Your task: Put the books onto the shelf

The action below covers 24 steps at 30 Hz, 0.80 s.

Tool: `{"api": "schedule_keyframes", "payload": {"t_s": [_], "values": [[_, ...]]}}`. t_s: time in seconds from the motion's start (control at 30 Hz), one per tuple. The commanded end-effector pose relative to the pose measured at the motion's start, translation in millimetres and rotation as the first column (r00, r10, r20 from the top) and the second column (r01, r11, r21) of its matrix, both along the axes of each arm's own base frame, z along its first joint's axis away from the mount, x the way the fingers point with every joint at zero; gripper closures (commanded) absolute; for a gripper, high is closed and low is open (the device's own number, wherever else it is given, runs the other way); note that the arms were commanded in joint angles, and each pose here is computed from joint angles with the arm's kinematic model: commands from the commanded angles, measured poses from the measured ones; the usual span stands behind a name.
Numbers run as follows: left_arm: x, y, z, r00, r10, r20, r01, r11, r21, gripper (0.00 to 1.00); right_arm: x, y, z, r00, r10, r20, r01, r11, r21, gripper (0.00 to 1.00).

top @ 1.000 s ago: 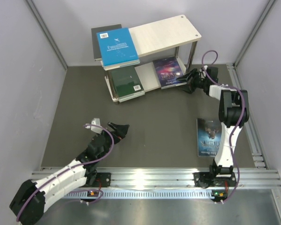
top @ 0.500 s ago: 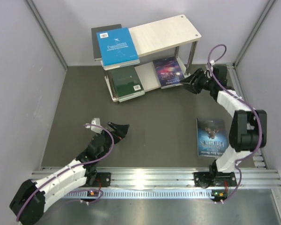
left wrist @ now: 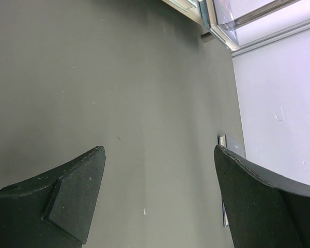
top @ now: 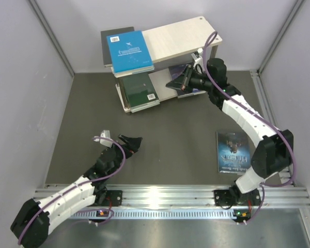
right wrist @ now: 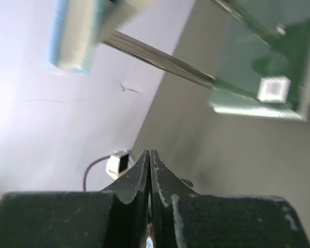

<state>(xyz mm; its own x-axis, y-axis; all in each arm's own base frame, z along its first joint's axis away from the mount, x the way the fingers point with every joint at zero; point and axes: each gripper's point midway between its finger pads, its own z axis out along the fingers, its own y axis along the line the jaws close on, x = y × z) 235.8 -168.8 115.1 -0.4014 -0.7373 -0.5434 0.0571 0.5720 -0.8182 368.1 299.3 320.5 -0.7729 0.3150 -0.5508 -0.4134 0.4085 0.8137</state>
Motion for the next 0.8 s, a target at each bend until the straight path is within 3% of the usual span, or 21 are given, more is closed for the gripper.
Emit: {"api": "schedule_keyframes", "payload": {"t_s": [0.0,0.57,0.77], "values": [[-9.9,7.6,-28.4,1.000,-0.005,-0.016,0.006,1.000,0.027,0.09,3.0,37.3,34.8,0.996,0.071,0.059,-0.074,0.996,0.050,1.00],[-10.2,9.9,-27.8,1.000,0.003,0.001,-0.003,1.000,0.017,0.09,22.0,107.8,79.7,0.982,0.154,0.106,-0.164,0.982,0.097,1.00],[-10.4,10.1,-27.7,1.000,0.003,0.003,-0.003,1.000,0.015,0.10,41.6,122.7,75.6,0.985,0.152,0.083,-0.161,0.981,0.107,1.00]]}}
